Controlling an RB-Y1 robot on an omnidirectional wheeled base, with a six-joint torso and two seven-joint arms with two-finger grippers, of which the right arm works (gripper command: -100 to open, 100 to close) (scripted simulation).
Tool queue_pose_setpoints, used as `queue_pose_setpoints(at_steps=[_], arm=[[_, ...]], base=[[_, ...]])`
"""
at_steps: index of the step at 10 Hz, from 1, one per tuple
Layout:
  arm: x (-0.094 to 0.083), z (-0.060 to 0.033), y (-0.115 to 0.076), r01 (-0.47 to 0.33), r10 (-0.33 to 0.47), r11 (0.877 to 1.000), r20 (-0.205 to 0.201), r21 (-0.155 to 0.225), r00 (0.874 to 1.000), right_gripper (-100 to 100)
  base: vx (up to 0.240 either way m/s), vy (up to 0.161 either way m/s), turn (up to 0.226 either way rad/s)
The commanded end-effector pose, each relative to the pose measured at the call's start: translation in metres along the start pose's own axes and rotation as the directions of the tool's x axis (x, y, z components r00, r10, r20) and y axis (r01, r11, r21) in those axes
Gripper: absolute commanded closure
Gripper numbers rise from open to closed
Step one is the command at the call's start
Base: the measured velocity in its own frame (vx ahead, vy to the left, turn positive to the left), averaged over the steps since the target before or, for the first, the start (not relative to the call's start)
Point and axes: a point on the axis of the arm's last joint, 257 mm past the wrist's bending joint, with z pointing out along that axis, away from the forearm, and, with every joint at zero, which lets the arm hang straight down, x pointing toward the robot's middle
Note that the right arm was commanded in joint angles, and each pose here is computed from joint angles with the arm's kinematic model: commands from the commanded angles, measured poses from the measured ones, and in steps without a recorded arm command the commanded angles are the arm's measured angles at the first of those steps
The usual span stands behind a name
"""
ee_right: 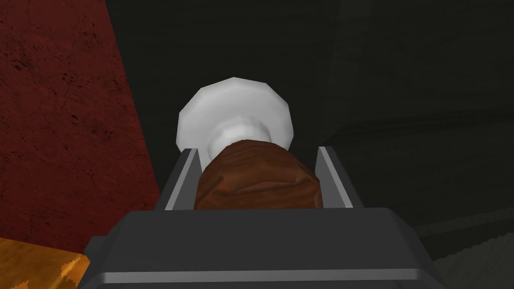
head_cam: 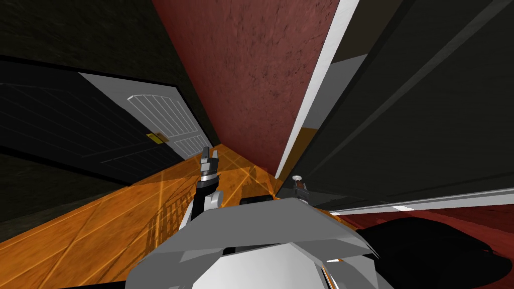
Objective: Pull the door open
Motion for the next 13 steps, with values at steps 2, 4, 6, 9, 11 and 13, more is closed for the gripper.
queue_pose_setpoints(at_steps=[2, 4, 6, 9, 11, 13], arm=[[0.001, -0.002, 0.001, -0.005, 0.005, 0.999, 0.002, 0.05, 1.0, 100], [0.001, -0.0043, 0.001, -0.01, 0.01, 0.996, 0.006, 0.092, 1.0, 100], [0.001, -0.0068, 0.002, -0.015, 0.014, 0.992, 0.012, 0.129, 1.0, 100], [0.001, -0.011, 0.003, -0.023, 0.019, 0.983, 0.025, 0.18, 1.0, 100], [0.001, -0.0147, 0.003, -0.029, 0.022, 0.975, 0.037, 0.218, 0.999, 100], [0.002, -0.0129, 0.005, -0.027, 0.02, 0.975, 0.033, 0.221, 0.999, 100]], base=[[-0.195, -0.012, 0.215], [-0.23, -0.014, 0.178], [-0.214, 0.02, 0.139], [-0.2, -0.025, 0.153], [-0.191, -0.008, 0.168], [-0.152, 0.002, 0.076]])
